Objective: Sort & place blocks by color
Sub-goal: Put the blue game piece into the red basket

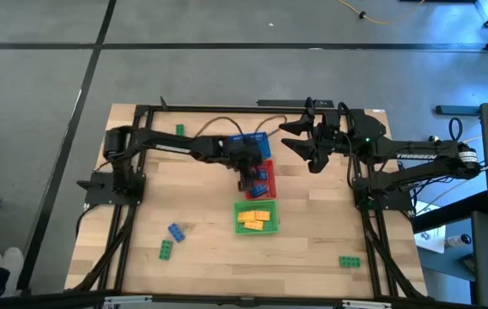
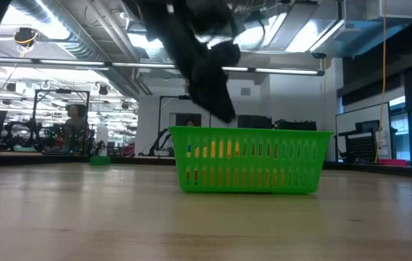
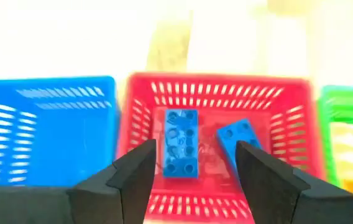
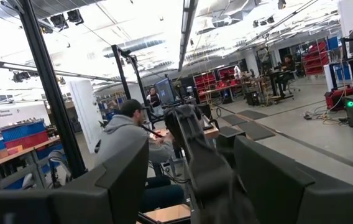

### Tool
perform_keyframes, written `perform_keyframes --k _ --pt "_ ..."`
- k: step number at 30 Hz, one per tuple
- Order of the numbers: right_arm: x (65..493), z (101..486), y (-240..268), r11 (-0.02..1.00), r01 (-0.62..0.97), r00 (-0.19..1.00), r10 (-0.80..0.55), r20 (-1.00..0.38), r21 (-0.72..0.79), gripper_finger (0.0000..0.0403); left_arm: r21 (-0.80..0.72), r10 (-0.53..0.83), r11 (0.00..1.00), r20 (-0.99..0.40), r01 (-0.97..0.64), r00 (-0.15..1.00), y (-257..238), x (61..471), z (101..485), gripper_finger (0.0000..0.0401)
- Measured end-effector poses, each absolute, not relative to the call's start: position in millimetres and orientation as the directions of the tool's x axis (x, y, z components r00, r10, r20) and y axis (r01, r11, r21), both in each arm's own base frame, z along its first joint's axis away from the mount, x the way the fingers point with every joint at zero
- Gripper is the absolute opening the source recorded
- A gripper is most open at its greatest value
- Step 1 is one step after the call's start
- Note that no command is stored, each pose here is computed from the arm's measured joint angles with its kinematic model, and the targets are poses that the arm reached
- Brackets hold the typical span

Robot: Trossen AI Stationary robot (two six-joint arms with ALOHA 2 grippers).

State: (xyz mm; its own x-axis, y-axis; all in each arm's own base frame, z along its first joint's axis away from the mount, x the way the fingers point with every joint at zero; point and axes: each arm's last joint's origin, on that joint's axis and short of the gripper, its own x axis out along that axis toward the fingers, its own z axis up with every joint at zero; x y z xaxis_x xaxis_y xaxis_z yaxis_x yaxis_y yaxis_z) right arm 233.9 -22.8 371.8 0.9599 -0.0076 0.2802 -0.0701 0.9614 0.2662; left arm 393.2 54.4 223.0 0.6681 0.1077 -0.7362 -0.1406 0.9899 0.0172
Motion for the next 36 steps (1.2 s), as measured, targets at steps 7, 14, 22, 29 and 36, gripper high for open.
perform_keyframes --k 7,14,22,29,36 --pt "233.8 372.2 -22.8 0.962 -0.071 0.960 -0.006 0.281 0.262 0.0240 0.016 0.136 0.988 -0.558 -0.154 0.819 52.4 354.2 308.3 0.0207" --pt "233.8 372.2 -22.7 0.963 -0.070 0.960 -0.006 0.281 0.259 0.0240 0.014 0.139 0.990 -0.301 -0.141 0.943 39.1 296.3 387.5 0.0206" --pt "233.9 372.1 -22.7 0.964 -0.069 0.960 -0.006 0.280 0.258 0.0240 -0.073 0.081 0.994 0.032 -0.079 0.996 21.5 246.8 388.3 0.0176" --pt "233.9 372.1 -22.8 0.969 -0.063 0.960 -0.007 0.280 0.238 0.0240 -0.203 0.104 0.977 0.216 -0.059 0.971 13.5 214.1 354.0 0.0141" --pt "236.2 362.0 -22.0 0.965 -0.070 0.984 0.025 0.175 0.253 0.0240 -0.236 0.113 0.970 0.232 -0.057 0.966 12.6 196.5 351.1 0.0074"
